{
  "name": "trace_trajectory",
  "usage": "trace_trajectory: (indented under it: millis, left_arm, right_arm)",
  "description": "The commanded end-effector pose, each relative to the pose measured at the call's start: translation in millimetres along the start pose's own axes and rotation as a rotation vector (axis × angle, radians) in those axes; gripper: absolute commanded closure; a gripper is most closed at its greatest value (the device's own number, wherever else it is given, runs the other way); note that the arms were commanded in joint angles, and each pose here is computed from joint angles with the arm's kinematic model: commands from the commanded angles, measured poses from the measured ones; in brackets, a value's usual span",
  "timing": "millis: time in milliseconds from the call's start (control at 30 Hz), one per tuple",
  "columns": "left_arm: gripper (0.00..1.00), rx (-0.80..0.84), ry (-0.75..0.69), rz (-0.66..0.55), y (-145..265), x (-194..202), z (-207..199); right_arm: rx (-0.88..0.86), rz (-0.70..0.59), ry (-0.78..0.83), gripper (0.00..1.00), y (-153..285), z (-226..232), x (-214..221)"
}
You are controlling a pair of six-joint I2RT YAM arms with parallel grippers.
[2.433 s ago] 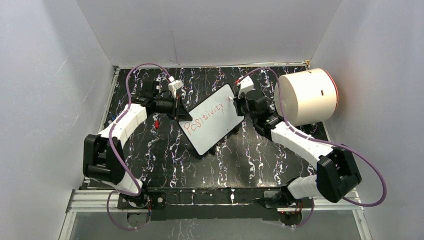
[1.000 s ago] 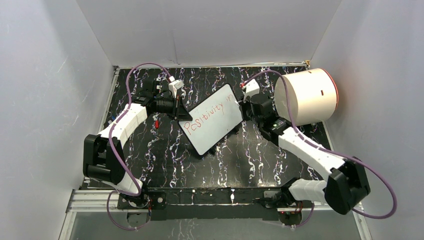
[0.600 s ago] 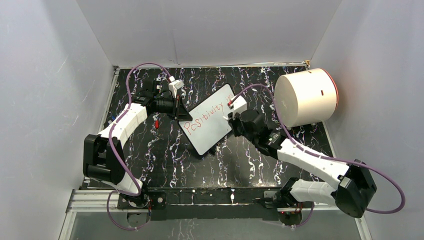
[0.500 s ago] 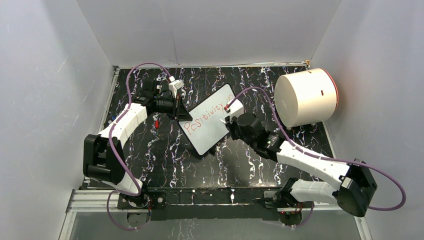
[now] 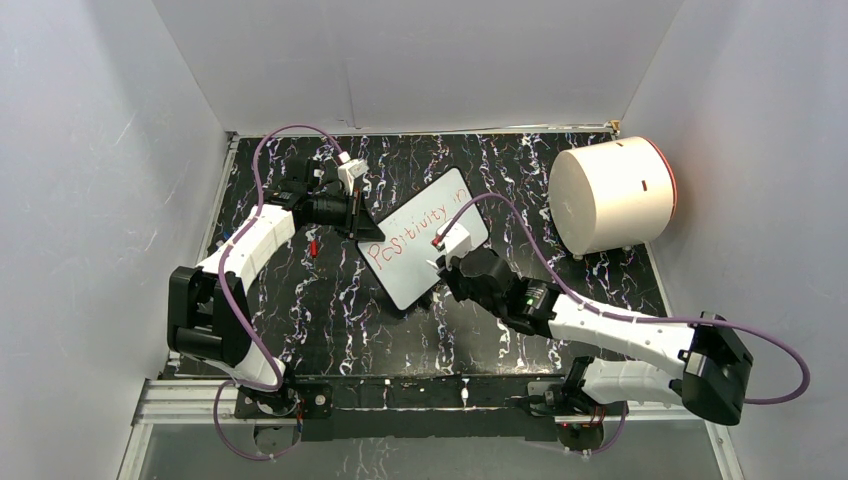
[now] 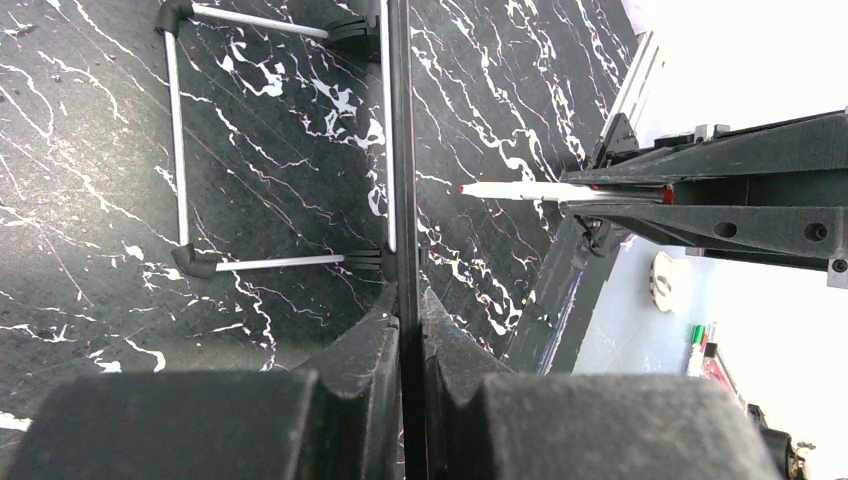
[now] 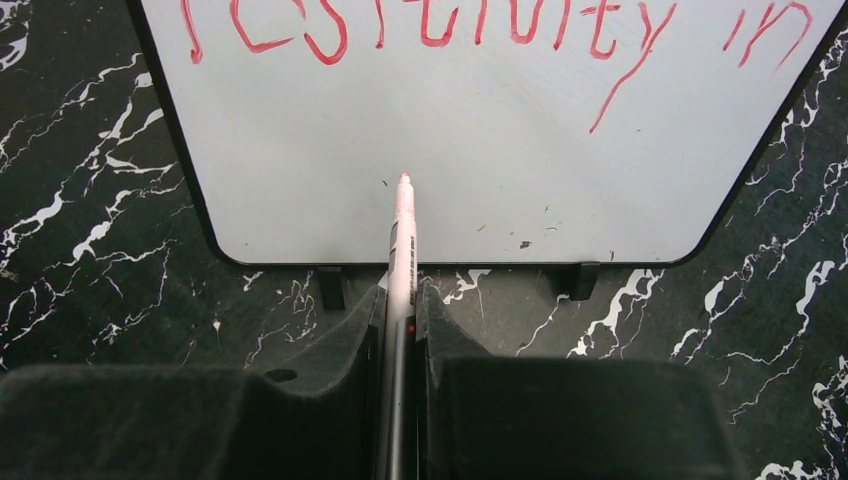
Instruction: Write a sentence on the whiteboard
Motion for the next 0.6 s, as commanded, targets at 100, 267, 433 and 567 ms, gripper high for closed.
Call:
trace_trajectory:
  millis: [100, 267, 433, 567]
  left_arm:
    - [1.0, -0.069, 0.05, 0.08, -3, 22, 12]
    - [1.0, -0.078, 0.051, 0.084, -3, 24, 14]
    - [1.0, -0.07, 0.062, 0.088, -5, 24, 15]
    - [1.0, -0.068, 0.059, 0.087, -4, 24, 14]
  right_arm:
    - [-0.042, -0.097, -0.027, 1.0, -4, 15, -20]
    - [-0.097, -0.102, 0.005, 1.0, -7, 31, -23]
    - [-0.104, -0.112, 0.028, 1.0, -10, 43, -19]
    - [-0.111, -0.12, 0.033, 1.0, -10, 55, -20]
Point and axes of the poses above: each gripper's point midway between its finger pads, its own y axis back along the fingers, its own z axis along the line the jaws close on, x = y × z, the point moved 2 cm from there along y, back along the fingers, and after that the axes turned 7 degrees about -y, right-handed, at the moved point
